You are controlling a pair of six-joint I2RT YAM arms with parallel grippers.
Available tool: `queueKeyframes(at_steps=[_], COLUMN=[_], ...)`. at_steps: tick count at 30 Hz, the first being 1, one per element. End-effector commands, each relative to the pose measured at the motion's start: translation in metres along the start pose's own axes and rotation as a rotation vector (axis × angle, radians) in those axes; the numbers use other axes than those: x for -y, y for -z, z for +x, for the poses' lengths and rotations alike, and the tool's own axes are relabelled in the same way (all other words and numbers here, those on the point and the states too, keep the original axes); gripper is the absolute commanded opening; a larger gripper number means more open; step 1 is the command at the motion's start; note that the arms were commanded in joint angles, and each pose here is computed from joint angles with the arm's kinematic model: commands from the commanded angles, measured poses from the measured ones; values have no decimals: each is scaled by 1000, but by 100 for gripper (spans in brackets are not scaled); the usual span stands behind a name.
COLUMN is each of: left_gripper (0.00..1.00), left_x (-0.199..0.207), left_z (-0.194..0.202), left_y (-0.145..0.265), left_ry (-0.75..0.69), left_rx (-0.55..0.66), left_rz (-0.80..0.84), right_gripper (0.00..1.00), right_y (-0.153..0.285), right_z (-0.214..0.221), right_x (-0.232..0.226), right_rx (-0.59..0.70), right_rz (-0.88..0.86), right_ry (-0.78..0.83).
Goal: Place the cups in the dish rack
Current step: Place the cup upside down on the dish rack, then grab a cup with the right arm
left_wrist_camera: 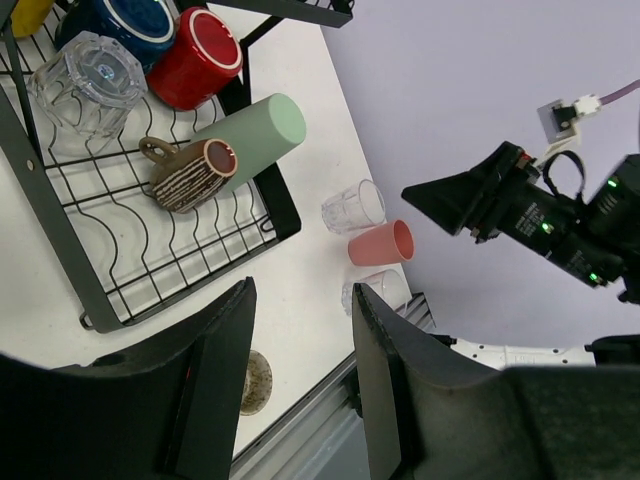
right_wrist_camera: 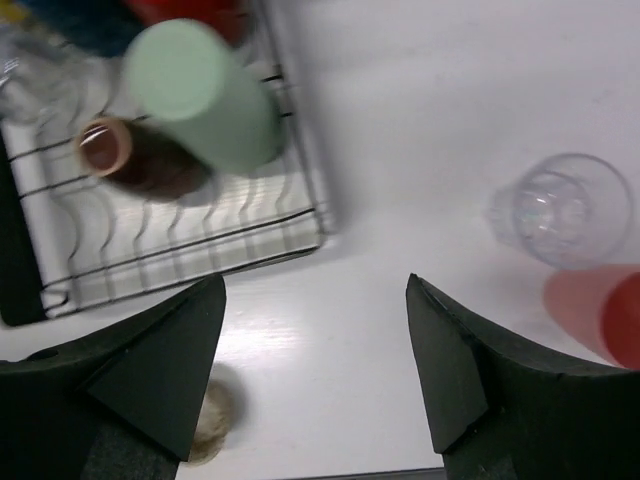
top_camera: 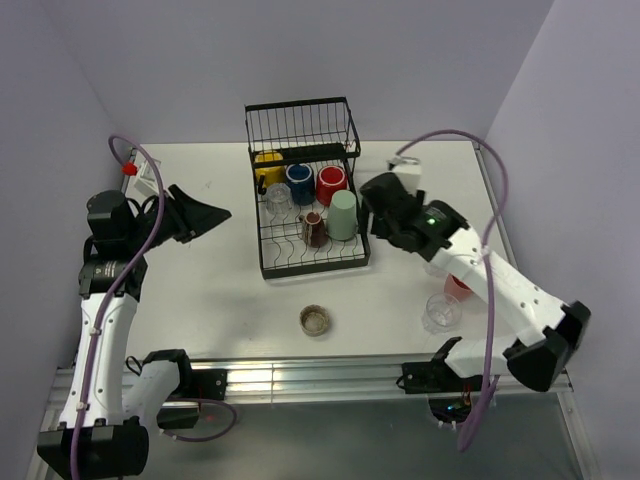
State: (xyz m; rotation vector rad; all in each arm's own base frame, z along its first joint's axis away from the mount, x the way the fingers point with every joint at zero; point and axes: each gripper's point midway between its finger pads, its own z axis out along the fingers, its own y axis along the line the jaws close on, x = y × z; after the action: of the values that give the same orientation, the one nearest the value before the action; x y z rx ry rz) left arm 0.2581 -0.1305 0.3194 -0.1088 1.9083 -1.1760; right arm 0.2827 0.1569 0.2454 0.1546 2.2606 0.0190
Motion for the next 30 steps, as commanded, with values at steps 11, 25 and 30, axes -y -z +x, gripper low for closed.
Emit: queueKeyframes(at_steps=[11,25,30], left_gripper=[50,49,49], left_x=[10,0,-3], left_z=[2,9,9], left_y=[6,3,3], left_ry=[-60,-37,-44], left_rx=[20,8,2], left_rz=[52,36,19], right_gripper=[70,63,62], right_y=[-53,-113,-129], right_z=[28,63,64], right_x=[130,158,169], right_rx=[-114,-228,-231], right_rz=[255,335,372], right_ry=[-251,-302,-314])
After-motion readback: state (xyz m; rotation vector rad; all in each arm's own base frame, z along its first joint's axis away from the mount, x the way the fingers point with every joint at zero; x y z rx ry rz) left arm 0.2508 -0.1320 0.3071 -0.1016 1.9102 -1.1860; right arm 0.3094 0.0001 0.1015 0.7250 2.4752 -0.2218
